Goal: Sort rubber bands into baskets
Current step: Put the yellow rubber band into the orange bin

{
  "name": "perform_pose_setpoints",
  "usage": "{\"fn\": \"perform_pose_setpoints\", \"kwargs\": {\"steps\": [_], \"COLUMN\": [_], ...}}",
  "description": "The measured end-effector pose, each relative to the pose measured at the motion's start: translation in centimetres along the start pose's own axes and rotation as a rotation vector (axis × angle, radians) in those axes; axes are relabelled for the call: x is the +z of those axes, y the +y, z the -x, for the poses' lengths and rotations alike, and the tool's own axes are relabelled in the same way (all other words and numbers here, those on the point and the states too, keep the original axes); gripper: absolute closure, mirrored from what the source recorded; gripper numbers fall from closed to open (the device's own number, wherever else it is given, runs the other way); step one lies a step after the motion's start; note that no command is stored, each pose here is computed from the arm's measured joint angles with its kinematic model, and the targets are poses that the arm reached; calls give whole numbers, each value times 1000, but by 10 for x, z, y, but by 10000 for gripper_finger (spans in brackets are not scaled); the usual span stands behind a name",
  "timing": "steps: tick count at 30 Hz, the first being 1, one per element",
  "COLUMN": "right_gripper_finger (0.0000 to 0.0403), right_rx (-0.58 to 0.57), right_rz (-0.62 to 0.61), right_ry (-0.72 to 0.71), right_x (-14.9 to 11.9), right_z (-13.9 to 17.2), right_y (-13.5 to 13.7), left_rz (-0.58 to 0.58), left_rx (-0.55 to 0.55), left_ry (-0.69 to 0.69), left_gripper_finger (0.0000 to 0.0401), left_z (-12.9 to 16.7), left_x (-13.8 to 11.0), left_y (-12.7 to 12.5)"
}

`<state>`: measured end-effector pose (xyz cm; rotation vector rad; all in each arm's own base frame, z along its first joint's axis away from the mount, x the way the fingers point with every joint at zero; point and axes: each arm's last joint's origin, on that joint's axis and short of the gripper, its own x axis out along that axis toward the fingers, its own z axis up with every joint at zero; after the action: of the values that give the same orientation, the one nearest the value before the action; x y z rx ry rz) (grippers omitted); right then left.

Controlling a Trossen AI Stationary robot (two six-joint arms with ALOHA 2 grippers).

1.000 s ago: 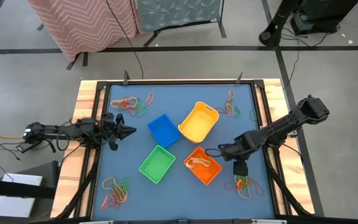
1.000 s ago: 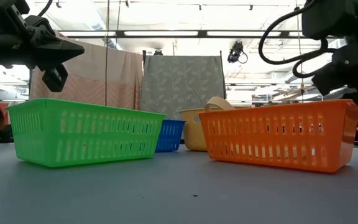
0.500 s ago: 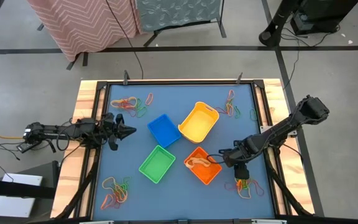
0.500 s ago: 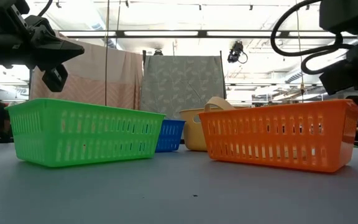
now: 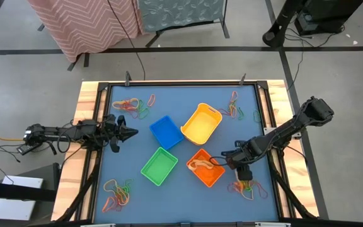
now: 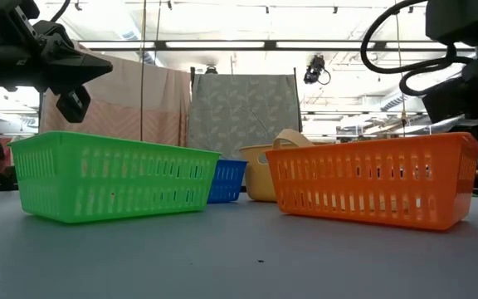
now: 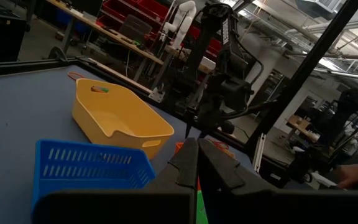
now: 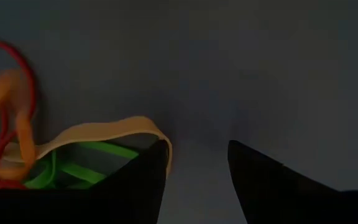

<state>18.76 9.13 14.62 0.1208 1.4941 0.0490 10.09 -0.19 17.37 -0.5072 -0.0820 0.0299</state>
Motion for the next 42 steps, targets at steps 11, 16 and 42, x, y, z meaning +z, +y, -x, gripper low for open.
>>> {"fn": "perform_pose_setpoints", "kwargs": {"steps": [11,16,42], "right_gripper_finger": [233,240,400], "right_rx": [90,57,22], "right_rz": [-1,-21,-211], "right_ry": [-2,-18,-88], "right_x": [-2,-3,14], "right_z": [-7,-8,83], "right_y": [1,-1,29], "left_rz": [0,0,0], "left_rx": [0,0,0], "left_ry": [0,0,0], "left_gripper_finger": [385,385,385], "left_z": [0,0,0], "left_x": [0,0,0], "left_y": [0,0,0]}}
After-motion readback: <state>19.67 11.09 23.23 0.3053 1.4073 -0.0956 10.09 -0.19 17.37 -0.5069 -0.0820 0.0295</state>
